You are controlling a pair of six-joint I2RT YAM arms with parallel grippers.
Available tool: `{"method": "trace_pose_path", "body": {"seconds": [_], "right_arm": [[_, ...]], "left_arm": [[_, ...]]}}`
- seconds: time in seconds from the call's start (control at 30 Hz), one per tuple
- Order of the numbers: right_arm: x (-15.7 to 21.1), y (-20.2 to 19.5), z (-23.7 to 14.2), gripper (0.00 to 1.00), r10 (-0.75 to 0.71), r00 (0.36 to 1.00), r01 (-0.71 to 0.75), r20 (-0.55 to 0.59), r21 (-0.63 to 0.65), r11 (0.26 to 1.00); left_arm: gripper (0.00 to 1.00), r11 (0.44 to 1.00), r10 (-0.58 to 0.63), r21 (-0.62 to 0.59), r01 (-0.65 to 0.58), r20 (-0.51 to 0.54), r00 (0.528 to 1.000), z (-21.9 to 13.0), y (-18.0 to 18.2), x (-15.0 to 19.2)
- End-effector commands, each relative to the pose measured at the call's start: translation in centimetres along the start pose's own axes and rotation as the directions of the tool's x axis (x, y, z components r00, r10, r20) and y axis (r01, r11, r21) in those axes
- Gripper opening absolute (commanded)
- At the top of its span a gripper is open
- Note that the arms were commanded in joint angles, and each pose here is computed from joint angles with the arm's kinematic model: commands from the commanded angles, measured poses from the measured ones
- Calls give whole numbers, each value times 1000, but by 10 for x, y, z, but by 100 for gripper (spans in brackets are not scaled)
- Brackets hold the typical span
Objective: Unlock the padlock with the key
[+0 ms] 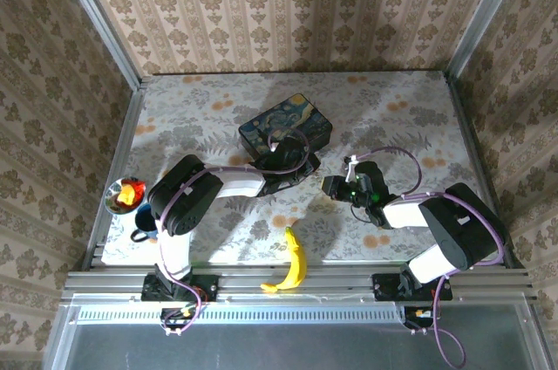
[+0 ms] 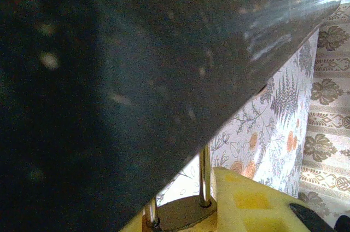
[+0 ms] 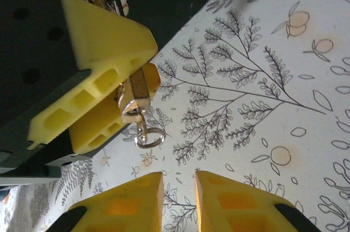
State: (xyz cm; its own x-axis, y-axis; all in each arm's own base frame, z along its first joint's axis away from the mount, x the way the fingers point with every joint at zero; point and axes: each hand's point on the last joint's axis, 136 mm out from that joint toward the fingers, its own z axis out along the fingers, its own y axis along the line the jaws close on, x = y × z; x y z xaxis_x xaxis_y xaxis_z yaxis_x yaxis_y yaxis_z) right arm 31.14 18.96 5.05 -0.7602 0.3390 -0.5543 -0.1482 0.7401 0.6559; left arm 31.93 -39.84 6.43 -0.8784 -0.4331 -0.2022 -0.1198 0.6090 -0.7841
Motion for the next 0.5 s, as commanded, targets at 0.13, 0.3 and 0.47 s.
{"method": "trace_pose_path", "body": {"seconds": [0.13,0.3,0.47], "right_arm": [[-18,14,0,21,-39,998,42,47,-58,997],[-21,18,4,21,-35,998,40,53,-87,995],[-25,24,10,23,-35,998,41,57,-120,992]], "left_arm": [[0,999,-36,-11,35,-144,989,0,7,36],[0,999,-36,-9,35,-147,989,0,6,36],[0,999,-39,-7,38,-152,988,1,7,37]]}}
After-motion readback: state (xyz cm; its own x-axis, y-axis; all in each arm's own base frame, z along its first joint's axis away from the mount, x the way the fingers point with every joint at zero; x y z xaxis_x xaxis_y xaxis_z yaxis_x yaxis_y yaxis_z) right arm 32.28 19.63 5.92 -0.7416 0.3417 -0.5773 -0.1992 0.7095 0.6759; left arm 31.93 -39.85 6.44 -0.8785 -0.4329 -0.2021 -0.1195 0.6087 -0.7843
